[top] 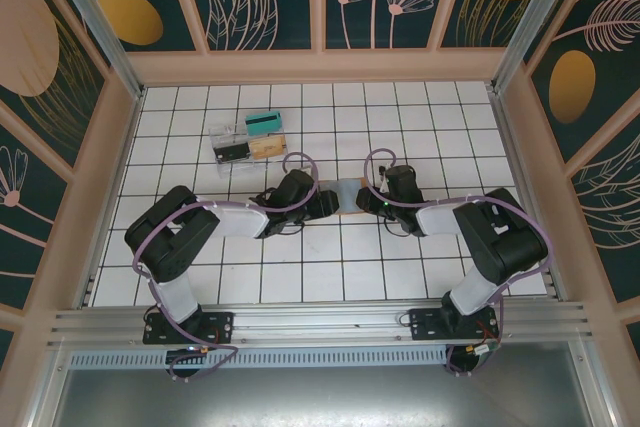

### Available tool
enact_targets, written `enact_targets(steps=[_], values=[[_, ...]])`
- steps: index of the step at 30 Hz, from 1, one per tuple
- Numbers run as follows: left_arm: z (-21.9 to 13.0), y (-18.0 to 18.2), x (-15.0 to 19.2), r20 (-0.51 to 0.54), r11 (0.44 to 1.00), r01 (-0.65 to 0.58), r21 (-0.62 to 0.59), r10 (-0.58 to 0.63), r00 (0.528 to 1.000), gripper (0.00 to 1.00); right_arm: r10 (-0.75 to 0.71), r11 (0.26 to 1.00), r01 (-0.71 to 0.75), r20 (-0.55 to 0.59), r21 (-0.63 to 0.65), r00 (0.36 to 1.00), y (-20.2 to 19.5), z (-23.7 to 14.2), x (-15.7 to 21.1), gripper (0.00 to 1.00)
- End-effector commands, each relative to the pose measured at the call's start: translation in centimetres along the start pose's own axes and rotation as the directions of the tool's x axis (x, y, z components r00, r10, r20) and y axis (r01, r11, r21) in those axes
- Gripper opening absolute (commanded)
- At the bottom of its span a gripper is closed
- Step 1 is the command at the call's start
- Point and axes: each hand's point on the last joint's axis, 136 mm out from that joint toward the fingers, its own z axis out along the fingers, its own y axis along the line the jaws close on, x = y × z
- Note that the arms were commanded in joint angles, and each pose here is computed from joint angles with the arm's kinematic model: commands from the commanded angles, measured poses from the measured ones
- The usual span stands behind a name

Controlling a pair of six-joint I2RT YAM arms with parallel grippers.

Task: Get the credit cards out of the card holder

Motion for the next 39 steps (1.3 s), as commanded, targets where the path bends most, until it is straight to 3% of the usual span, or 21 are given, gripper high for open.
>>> enact_targets(steps=[1,9,11,21,23,25,27,34,39], values=[[-0.4,-2.2,-1.0,0.022,0.998,-0.030,0.053,0.029,0.999,0.61,0.020,0.999,-0.022,-0.050,-0.032,0.999,0.5,0.7,0.9,0.28],[-0.5,-2.9,-1.5,0.031,0.997,-0.044,0.061,0.043,0.999,0.63,0.021,0.999,-0.023,-0.052,-0.037,0.998,0.7,0.7,0.9,0.28],[-0.5,-2.9,-1.3,0.026,0.997,-0.047,0.067,0.046,0.999,0.71,0.020,0.999,-0.022,-0.052,-0.038,0.998,0.7,0.7,0.9,0.28],[-1.3,-3.0,-2.1,0.053,0.996,-0.077,0.043,0.075,0.996,0.85,0.023,0.999,-0.025,-0.052,-0.035,0.998,0.6,0.7,0.9,0.28],[-1.2,-2.9,-2.0,0.049,0.996,-0.080,0.039,0.078,0.996,0.86,0.022,0.999,-0.024,-0.049,-0.034,0.999,0.6,0.7,0.8,0.29],[-1.1,-3.0,-1.9,0.045,0.995,-0.082,0.049,0.080,0.996,0.96,0.024,0.999,-0.025,-0.039,-0.023,0.999,0.4,0.5,0.6,0.33],[-1.0,-3.4,-1.9,0.040,0.994,-0.083,0.070,0.080,0.996,0.98,0.025,1.000,-0.025,-0.030,-0.015,0.999,0.3,0.4,0.5,0.36],[-1.2,-3.1,-2.1,0.049,0.995,-0.089,0.042,0.087,0.995,0.99,0.033,0.999,-0.033,-0.013,-0.001,0.999,0.0,0.1,0.1,0.44],[-1.7,-1.9,-2.4,0.070,0.995,-0.100,-0.020,0.101,0.992,0.99,0.026,0.999,-0.028,0.070,0.026,0.997,-0.5,-1.6,-1.4,0.46]])
